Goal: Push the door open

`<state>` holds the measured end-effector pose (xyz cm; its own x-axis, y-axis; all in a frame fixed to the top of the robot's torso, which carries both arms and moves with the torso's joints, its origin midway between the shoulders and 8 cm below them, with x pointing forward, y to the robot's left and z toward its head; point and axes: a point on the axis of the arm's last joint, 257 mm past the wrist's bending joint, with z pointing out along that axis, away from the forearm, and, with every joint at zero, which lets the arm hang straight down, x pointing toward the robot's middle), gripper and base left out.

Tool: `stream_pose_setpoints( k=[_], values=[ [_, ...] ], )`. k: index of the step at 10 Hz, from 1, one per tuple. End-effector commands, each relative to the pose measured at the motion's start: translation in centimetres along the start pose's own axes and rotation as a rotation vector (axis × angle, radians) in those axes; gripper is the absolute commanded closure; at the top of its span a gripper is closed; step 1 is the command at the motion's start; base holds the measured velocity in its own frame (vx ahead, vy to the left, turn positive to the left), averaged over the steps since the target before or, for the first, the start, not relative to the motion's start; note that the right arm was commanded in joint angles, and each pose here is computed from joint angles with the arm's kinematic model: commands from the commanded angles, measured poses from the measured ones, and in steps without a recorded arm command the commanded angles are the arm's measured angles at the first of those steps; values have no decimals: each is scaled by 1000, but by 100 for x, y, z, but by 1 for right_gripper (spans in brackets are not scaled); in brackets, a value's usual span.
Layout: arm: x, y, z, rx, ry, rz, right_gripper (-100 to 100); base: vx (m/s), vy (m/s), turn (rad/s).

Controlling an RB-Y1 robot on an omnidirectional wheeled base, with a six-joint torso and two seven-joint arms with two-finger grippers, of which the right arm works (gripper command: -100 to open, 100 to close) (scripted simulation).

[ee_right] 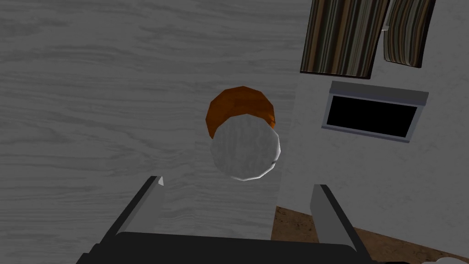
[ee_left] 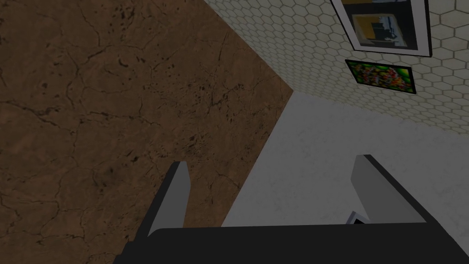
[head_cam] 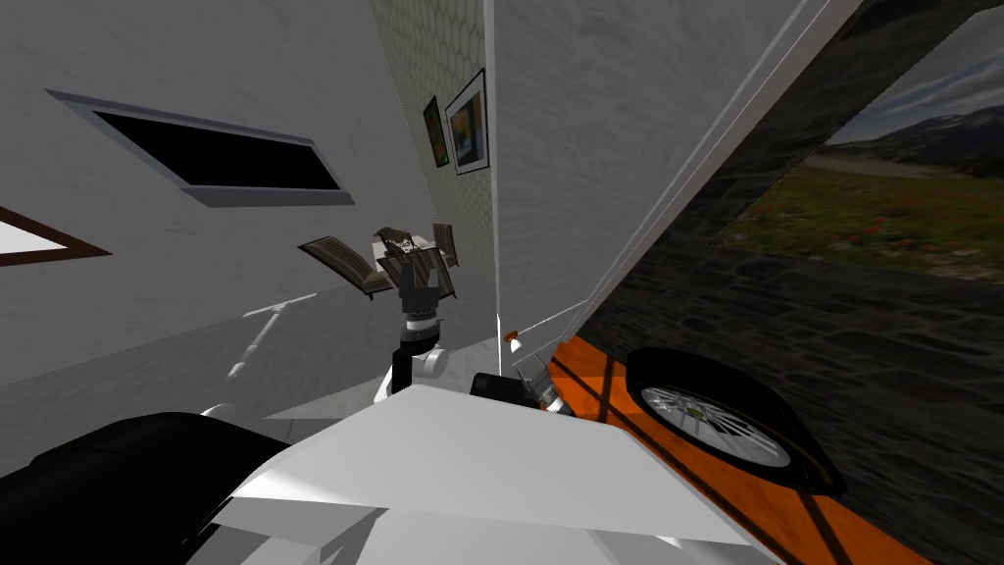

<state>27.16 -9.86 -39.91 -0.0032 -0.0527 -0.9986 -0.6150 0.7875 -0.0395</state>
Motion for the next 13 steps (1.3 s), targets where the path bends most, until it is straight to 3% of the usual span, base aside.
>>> stream_pose_setpoints(
  k=[1,2,3,8,9,12,13],
  values=[
    [-47,7,113,14,-15,13,-100,162,117,21],
    [-26,7,70,8,-10,8,-100,71,49,0],
    [-26,7,70,8,-10,8,100,-8,-3,-3],
    [-26,7,70,8,-10,8,100,-16,-11,1],
    [19,-141,-54,32,6,-3,-100,-97,33,-201],
    [-63,-141,49,87,-30,38,-100,-154,39,-117],
    [-41,-146,24,77,-22,30,-100,-48,18,-12]
  ],
)
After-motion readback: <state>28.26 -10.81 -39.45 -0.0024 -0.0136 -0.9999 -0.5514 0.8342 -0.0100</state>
